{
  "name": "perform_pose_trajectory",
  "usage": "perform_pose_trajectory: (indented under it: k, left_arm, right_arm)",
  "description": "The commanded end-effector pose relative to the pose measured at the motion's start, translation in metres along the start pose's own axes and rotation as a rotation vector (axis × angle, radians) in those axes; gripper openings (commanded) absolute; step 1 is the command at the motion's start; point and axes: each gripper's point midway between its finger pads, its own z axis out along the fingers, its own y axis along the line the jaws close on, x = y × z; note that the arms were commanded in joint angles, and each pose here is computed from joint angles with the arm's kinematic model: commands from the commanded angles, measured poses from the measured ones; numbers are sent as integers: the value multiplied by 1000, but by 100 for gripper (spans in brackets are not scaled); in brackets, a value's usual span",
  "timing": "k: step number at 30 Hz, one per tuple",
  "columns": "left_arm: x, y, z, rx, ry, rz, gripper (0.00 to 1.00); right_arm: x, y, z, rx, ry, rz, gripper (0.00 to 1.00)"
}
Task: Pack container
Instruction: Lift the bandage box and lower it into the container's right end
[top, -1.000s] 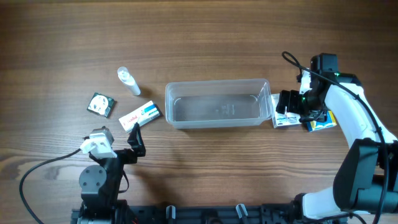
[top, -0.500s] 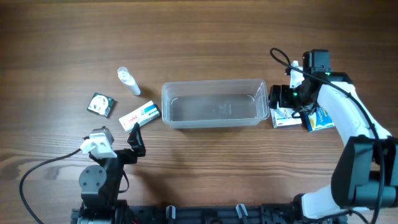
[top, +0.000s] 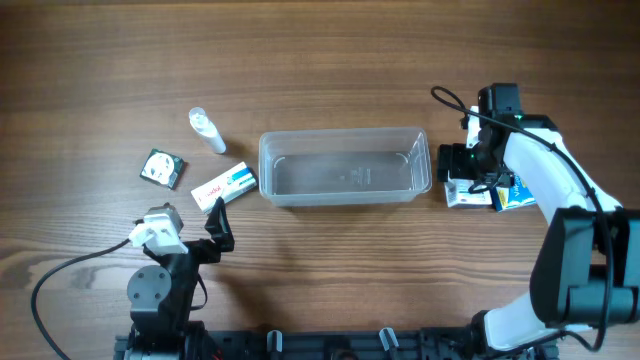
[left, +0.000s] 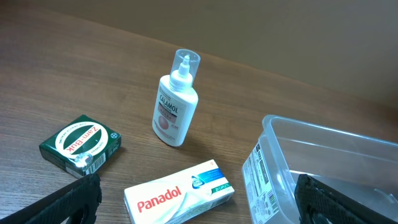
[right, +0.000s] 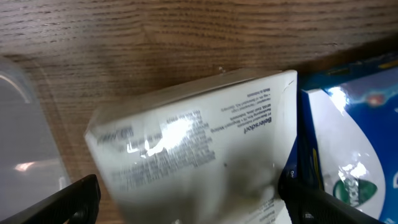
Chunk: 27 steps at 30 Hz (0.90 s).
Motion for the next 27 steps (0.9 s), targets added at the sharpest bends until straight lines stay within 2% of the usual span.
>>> perform_pose_trajectory:
  k: [1,4,8,22,27]
  left_arm:
    - [-2,2,0,-10,-13,20,100]
    - [-2,2,0,-10,-13,20,100]
    - [-2,2,0,-10,-13,20,100]
    - [-2,2,0,-10,-13,20,100]
    - [-2,2,0,-10,-13,20,100]
  right_arm:
    - [-24,1,-38,-6,-132,20,96]
    - [-26,1,-50,-8,-170,20,98]
    - [-21,-2,-46,11,-148,21,100]
    - [10,-13,21,74,77,73,99]
    - [19,-13,34,82,130,105,90]
